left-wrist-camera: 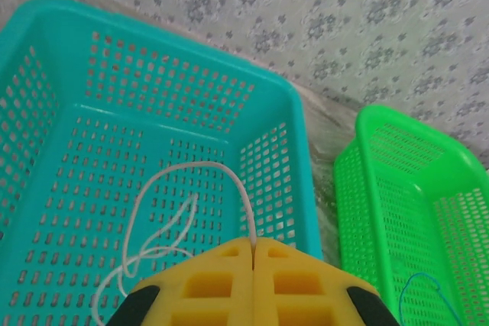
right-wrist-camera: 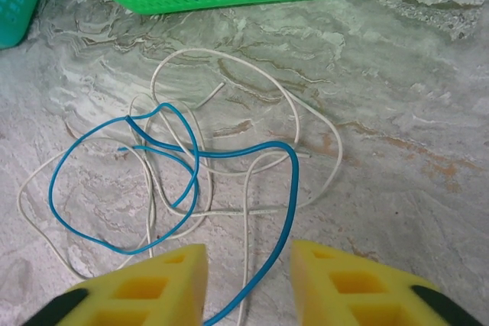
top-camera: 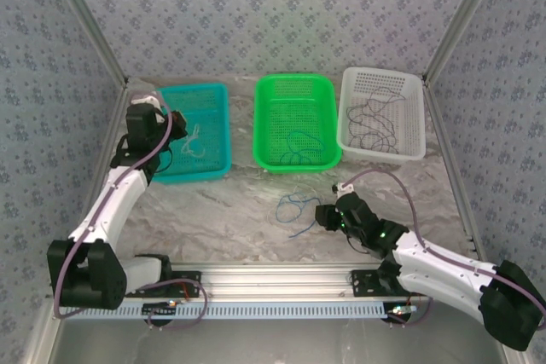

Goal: Untangle the cables

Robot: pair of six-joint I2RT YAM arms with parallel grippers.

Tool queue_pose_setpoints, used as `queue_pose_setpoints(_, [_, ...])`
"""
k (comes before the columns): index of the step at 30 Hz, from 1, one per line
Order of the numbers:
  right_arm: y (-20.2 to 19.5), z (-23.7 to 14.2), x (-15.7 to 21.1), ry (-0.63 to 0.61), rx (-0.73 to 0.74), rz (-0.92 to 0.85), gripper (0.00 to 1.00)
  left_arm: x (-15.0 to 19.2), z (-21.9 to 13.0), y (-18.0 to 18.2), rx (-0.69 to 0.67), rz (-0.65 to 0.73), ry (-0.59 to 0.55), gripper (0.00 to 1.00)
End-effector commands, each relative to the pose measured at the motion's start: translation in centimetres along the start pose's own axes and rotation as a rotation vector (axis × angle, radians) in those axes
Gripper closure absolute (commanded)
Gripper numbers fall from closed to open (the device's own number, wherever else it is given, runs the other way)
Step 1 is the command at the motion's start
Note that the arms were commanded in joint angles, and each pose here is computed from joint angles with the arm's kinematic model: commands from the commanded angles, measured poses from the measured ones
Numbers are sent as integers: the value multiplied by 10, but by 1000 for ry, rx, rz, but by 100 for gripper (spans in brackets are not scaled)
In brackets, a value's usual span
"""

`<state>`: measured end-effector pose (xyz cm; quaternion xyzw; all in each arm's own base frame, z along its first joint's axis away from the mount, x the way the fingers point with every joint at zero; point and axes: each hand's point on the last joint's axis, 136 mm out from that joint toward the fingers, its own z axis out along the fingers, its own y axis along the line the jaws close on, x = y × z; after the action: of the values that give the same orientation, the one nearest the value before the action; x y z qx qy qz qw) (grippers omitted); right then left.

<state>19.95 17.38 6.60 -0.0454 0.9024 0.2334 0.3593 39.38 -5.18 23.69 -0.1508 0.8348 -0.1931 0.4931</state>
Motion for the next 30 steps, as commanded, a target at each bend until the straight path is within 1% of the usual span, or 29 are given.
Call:
queue_pose_setpoints(1, [5,-2,-10,-14,-10,5,58,2,2,4,-7,-28,15,91])
queue_pose_setpoints(3, [6,-2,-11,-11,-9,5,55,10,4,8,-21,-37,41,82])
queue_pose_setpoints(4, [5,-2,-11,-9,-2,-25,53,14,4,10,-24,-44,50,76])
queue_pose_setpoints(6, [2,-1,-11,1,17,-26,50,19,3,10,-21,-53,57,57])
queue_pose_setpoints(8, [0,0,-11,9,28,-21,49,22,0,12,-32,-54,59,33])
queue_pose_setpoints(10, [-2,0,-10,19,39,-9,49,26,-4,15,-69,-42,64,19])
queue_pose_setpoints(11, [-5,1,-10,24,52,-2,49,27,-7,14,-81,-28,66,14])
queue_pose_setpoints(13, [-10,2,-9,39,73,5,50,30,-12,5,-77,13,65,9])
queue_pose_setpoints(15, [-13,2,-7,58,89,9,50,32,-18,-7,-70,63,48,1])
queue_pose_setpoints(19, [-16,7,-2,90,107,7,51,42,-33,-42,4,177,18,0])
queue_pose_setpoints(24, [-21,18,11,175,150,2,52,61,-47,-71,107,222,21,1])
queue_pose_setpoints(27, [-17,27,11,191,143,3,54,75,-52,-80,151,241,38,1])
queue_pose_setpoints(30, [-13,35,8,193,139,2,61,84,-54,-81,159,250,51,1])
